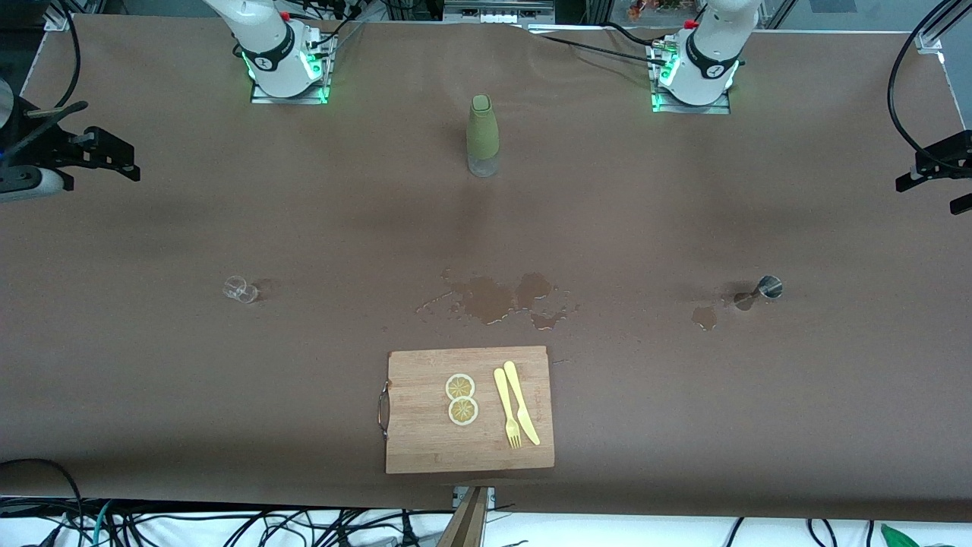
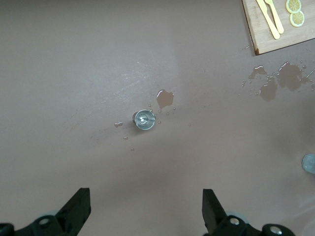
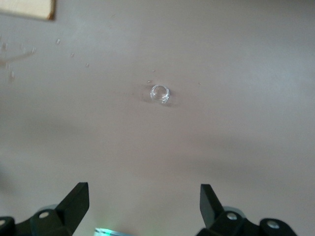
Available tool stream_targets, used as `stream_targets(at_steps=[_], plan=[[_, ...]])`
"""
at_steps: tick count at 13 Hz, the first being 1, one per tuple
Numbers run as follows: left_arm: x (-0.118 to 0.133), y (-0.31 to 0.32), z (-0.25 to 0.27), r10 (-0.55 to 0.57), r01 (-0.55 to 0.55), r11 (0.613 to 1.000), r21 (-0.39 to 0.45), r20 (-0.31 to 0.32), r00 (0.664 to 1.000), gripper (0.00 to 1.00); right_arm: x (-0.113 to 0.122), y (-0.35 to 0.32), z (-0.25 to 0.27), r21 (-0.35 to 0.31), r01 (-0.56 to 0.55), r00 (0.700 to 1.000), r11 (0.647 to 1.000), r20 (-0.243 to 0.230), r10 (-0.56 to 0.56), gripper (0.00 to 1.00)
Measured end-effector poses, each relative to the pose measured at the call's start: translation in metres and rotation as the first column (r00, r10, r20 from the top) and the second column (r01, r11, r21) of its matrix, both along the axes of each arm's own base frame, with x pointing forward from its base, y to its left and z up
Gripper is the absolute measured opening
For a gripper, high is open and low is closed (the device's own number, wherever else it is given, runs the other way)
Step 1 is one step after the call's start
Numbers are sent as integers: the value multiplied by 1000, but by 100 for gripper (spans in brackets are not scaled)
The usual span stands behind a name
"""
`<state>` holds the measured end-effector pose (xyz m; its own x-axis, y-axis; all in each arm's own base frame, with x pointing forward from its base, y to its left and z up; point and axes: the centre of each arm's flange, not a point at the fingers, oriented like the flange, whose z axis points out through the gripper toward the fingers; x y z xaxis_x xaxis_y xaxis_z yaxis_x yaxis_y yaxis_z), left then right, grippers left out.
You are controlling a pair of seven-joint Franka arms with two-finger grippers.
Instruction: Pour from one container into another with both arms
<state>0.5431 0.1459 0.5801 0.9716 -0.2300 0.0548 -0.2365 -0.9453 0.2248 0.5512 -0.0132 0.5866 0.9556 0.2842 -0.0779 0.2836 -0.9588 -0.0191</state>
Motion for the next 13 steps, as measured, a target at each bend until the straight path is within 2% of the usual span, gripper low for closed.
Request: stream_targets(at_steps=[1, 2, 4, 6, 8, 10, 11, 13], plan=[[0, 1, -2, -8, 8, 1000, -2, 0, 1000, 100, 2, -4, -5, 11, -116, 993, 993, -9, 116, 100], [1, 1, -4, -30, 30, 1000, -9, 4, 1000, 100, 4, -10, -11, 26, -240, 970, 970, -17, 241, 100], [5, 2, -11, -103, 105, 992, -69, 34, 994, 100, 10, -28, -26, 62, -434, 899, 899, -33, 436, 100], [9, 18, -26, -166, 175, 975, -137, 74, 983, 100, 15, -50, -46, 121, -535, 840, 836, -32, 541, 100], [10, 45, -49, -248, 274, 940, -203, 141, 958, 100, 21, -64, -68, 211, -603, 788, 769, 11, 615, 100], [9, 69, -70, -314, 361, 900, -243, 211, 926, 100, 26, -85, -95, 309, -643, 751, 701, 78, 655, 100], [10, 79, -82, -343, 403, 878, -257, 249, 906, 100, 27, -99, -111, 356, -655, 738, 667, 111, 666, 100], [15, 100, -114, -392, 499, 825, -265, 367, 844, 100, 28, -129, -149, 436, -670, 719, 601, 179, 672, 100]])
